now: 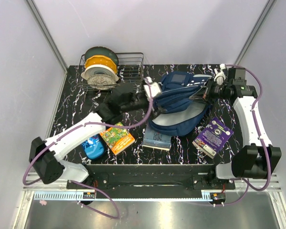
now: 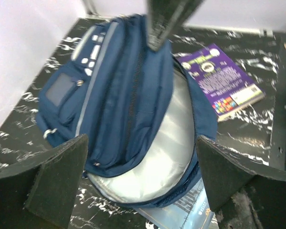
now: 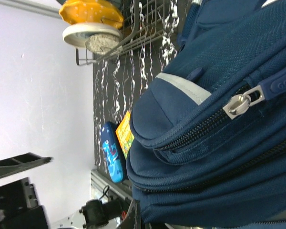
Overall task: Pack the student bag
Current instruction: Unzip the student bag at the center of the board.
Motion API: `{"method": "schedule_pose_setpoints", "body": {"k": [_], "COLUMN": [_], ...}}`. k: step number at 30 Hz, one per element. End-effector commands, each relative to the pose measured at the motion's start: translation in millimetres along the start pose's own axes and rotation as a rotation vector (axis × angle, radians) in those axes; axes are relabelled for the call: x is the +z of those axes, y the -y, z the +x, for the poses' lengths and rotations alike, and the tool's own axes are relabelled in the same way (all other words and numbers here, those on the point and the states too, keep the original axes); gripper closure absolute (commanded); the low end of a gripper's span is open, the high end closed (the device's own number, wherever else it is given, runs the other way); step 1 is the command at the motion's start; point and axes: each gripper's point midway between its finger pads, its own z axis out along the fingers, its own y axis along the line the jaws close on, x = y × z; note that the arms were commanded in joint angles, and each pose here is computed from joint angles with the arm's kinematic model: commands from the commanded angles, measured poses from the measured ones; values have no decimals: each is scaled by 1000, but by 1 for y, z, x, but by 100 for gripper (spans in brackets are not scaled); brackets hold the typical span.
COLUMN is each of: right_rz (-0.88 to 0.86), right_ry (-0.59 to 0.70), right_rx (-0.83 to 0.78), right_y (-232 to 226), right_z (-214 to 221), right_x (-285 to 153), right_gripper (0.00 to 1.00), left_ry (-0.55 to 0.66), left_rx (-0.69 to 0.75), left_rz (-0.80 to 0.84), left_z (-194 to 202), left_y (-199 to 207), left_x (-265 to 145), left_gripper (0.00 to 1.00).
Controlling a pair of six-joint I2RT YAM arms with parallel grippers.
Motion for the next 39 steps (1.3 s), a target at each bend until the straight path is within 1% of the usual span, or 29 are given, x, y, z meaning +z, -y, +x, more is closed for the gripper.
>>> {"method": "schedule_pose_setpoints", "body": {"k": [1, 3, 4, 6, 11, 14, 16, 17, 18, 20, 21, 23, 24, 26, 27, 29, 30, 32, 33, 34, 35, 36, 37, 38, 39], "right_rz": [-140, -131, -120, -150, -185, -224, -234, -241, -253, -246, -233, -207, -177, -138, -99, -35, 37, 98, 148, 154, 170, 188, 187, 204, 215], "right_ry": [-2, 3, 5, -10, 6, 2, 10, 8, 5, 6, 8, 9, 23, 33, 53, 63, 94, 109, 137, 165, 154, 167, 193, 173, 177], "right_rx": [-122, -128, -123, -126, -129, -129, -134, -130, -137, -135, -132, -121, -113, -102, -105, -95, -90, -89, -89, -107, -105, -109, -132, -123, -130], "right_y": [-39, -34, -31, -35, -43, -50, -53, -54, -57, -54, -52, -45, -39, -32, -25, -14, -2, 7, 15, 9, 16, 18, 8, 17, 16], "right_z": [17, 22, 23, 31, 39, 45, 46, 47, 49, 48, 47, 47, 44, 41, 36, 30, 21, 7, -4, -18, -27, -38, -54, -62, -70], "right_x": [-21, -20, -20, -22, -29, -32, -35, -35, -37, -35, -34, -31, -29, -26, -24, -22, -20, -16, -16, -18, -9, -7, -10, -1, -1], "right_gripper": [100, 100, 100, 100, 100, 100, 100, 100, 100, 100, 100, 100, 100, 100, 99, 94, 91, 83, 79, 77, 76, 75, 71, 68, 63], "left_ry": [-107, -106, -91, -84, -84, -81, -82, -92, -92, -93, -93, -97, -96, -127, -128, -143, -139, -166, -145, -151, -213, -182, -193, -241, -220], "left_rx": [199, 182, 177, 166, 194, 204, 209, 204, 201, 186, 178, 180, 184, 187, 191, 201, 204, 182, 174, 155, 111, 90, 62, 9, -16], "left_rz": [73, 123, 129, 163, 95, 83, 80, 78, 74, 46, 38, 28, 24, 0, -14, -49, -61, -79, -95, -104, -94, -107, -99, -100, -119], "left_z": [21, 23, 16, 18, 20, 20, 19, 21, 21, 17, 16, 14, 11, 13, 10, 10, 4, 4, -13, -18, -4, -26, -27, -13, -26], "left_y": [26, 36, 37, 44, 36, 35, 38, 38, 38, 35, 34, 31, 31, 26, 23, 17, 13, 10, 7, 4, 6, 3, 5, 6, 2], "left_x": [31, 44, 47, 57, 74, 81, 84, 85, 86, 85, 85, 84, 84, 80, 79, 75, 74, 72, 73, 74, 78, 81, 84, 90, 94], "left_gripper": [1, 1, 1, 1, 1, 1, 4, 11, 15, 27, 45, 62, 77, 95, 100, 100, 100, 100, 100, 100, 100, 100, 100, 100, 100]}}
